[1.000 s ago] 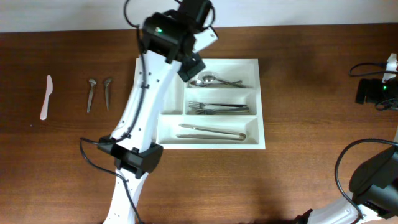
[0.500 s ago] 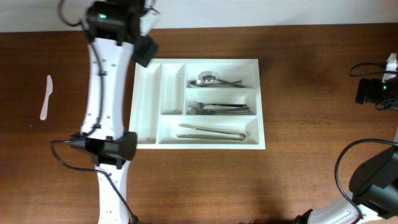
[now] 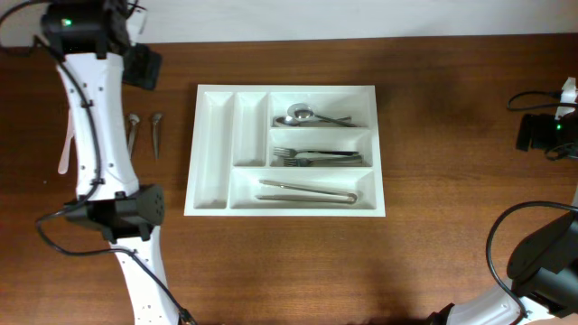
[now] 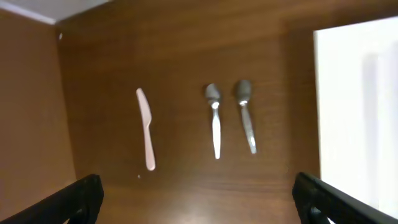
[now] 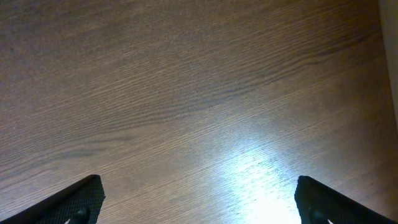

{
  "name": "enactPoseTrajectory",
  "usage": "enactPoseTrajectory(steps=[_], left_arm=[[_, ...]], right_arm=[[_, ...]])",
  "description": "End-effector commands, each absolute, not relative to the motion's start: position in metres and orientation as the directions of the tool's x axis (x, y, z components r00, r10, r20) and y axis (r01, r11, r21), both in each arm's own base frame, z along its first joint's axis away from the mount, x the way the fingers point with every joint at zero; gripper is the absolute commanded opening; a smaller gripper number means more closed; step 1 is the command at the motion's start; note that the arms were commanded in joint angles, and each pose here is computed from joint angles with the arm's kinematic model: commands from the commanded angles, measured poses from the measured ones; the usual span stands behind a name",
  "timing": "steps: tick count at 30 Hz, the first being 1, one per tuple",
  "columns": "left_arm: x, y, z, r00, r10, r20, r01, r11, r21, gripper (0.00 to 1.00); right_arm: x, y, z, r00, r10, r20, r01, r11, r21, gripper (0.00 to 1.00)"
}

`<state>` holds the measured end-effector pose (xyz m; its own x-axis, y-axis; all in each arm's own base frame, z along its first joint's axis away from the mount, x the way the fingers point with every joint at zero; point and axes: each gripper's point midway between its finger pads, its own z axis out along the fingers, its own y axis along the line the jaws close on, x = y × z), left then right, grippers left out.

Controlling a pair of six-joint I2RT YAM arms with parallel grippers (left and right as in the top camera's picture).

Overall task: Pack container
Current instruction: 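Raise the left gripper and move it back left toward the knife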

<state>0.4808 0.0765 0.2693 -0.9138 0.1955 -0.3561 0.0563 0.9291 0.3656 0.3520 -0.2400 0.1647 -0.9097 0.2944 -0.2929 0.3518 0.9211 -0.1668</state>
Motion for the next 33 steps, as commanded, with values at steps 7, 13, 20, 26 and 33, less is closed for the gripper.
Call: enactPoseTrajectory(steps=[7,13,20,26,33], left_arm=[[0.464,0.141,0.262,-0.920,-0.035,-0.389,-0.130,0.967,0.219,0.99],[0.446,0.184,0.237,-0.947,-0.095,-0.306,-0.167,0.962,0.217,0.99],[0.426,0.227,0.201,-0.984,0.007,-0.177,-0.037,0.969,0.245,0.99],[0.422,0.260,0.179,-0.987,0.026,-0.157,-0.016,0.965,0.261,0.99],[0.435,0.272,0.179,-0.973,0.027,-0.230,-0.034,0.966,0.255,0.99]], right_arm=[[0.352,-0.240,0.165,-0.909,0.298,-0.293,0.356,0.919,-0.170,0.99],[0.351,-0.240,0.165,-0.909,0.298,-0.292,0.356,0.919,-0.170,0.99],[0.352,-0.240,0.165,-0.909,0.298,-0.293,0.356,0.919,-0.170,0.99],[0.351,-0.240,0.165,-0.909,0.298,-0.292,0.356,0.919,-0.170,0.99],[0.351,-0.240,0.165,-0.909,0.298,-0.292,0.356,0.919,-0.170,0.99]])
